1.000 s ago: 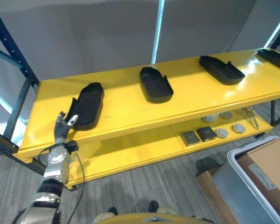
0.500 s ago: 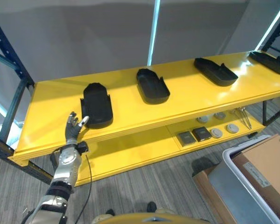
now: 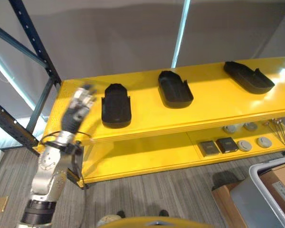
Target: Move parts from the plastic box to the shelf.
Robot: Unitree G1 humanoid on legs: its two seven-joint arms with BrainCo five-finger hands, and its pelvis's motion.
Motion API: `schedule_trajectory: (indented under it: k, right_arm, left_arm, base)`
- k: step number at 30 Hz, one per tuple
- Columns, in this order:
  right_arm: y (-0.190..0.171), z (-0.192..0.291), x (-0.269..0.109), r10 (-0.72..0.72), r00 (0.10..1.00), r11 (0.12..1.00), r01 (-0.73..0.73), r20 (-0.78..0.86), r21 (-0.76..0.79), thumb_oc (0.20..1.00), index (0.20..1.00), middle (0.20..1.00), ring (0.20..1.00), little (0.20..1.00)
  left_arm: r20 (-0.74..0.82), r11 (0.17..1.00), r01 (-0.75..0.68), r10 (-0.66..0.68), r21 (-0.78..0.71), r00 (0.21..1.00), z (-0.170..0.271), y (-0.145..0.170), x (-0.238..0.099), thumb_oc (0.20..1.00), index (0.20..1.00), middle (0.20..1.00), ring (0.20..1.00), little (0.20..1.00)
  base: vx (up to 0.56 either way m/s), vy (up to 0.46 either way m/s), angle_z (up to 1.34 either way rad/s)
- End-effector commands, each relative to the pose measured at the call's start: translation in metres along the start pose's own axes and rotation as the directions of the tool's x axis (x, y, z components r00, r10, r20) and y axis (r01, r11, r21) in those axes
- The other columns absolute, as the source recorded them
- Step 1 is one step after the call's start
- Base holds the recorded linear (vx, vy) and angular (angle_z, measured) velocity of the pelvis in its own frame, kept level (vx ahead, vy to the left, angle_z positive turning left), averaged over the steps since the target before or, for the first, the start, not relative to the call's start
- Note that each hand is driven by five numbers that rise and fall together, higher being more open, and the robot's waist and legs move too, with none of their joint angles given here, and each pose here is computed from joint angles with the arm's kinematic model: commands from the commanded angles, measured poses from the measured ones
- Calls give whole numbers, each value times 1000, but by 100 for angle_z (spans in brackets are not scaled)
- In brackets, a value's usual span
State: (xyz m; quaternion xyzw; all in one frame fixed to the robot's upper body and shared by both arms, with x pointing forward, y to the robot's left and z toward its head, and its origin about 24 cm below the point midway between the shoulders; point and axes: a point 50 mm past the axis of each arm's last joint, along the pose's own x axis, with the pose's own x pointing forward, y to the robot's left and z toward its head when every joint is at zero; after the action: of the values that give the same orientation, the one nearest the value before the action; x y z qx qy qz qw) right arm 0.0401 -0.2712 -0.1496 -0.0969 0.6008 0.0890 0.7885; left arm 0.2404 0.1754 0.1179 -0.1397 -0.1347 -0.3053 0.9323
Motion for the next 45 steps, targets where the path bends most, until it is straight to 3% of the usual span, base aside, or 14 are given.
schedule_trajectory:
  k: [1,2,3,4,8,13,21,31,45]
  right_arm:
    - [5,19,7,19,999,998,-16,50,-53,1000,1000,1000,1000,1000]
    - [3,19,6,17,999,998,-14,46,-61,1000,1000,1000,1000,1000]
    - [2,19,6,17,999,998,-14,45,-67,1000,1000,1000,1000,1000]
    - [1,19,5,18,999,997,-14,44,-75,1000,1000,1000,1000,1000]
    - [-1,21,5,16,999,997,-12,51,-75,1000,1000,1000,1000,1000]
    - [-3,20,4,13,999,998,-9,53,-66,1000,1000,1000,1000,1000]
    - [0,19,4,19,999,997,-16,40,-74,1000,1000,1000,1000,1000]
    - [10,21,8,46,999,992,-43,28,-118,1000,1000,1000,1000,1000]
    - [9,24,7,66,998,986,-63,12,-157,1000,1000,1000,1000,1000]
  left_arm:
    - [11,931,337,-339,-144,941,5,-13,9,1000,1000,1000,1000,1000]
    - [11,887,409,-417,-216,909,-2,-19,7,940,940,940,940,940]
    - [12,866,421,-434,-271,901,-7,-22,5,467,467,467,467,467]
    - [0,854,410,-433,-319,902,-16,-24,2,200,200,200,200,200]
    - [-50,849,378,-424,-370,904,-38,-26,-11,200,200,200,200,200]
    - [-114,898,214,-277,-384,954,-51,-8,-24,200,200,200,200,200]
    - [-177,962,-94,49,-256,983,-61,29,-24,200,200,200,200,200]
    - [-214,950,-263,225,-171,951,-80,37,-1,200,200,200,200,200]
    - [-253,876,-480,455,-47,854,-94,69,-15,200,200,200,200,200]
  base:
    - [-18,31,-8]
    - [-21,29,-6]
    - [-26,28,-10]
    - [-21,14,-9]
    - [-42,-1,-5]
    - [-7,-1,0]
    - [0,0,0]
    - [1,-1,0]
    - [12,-7,-4]
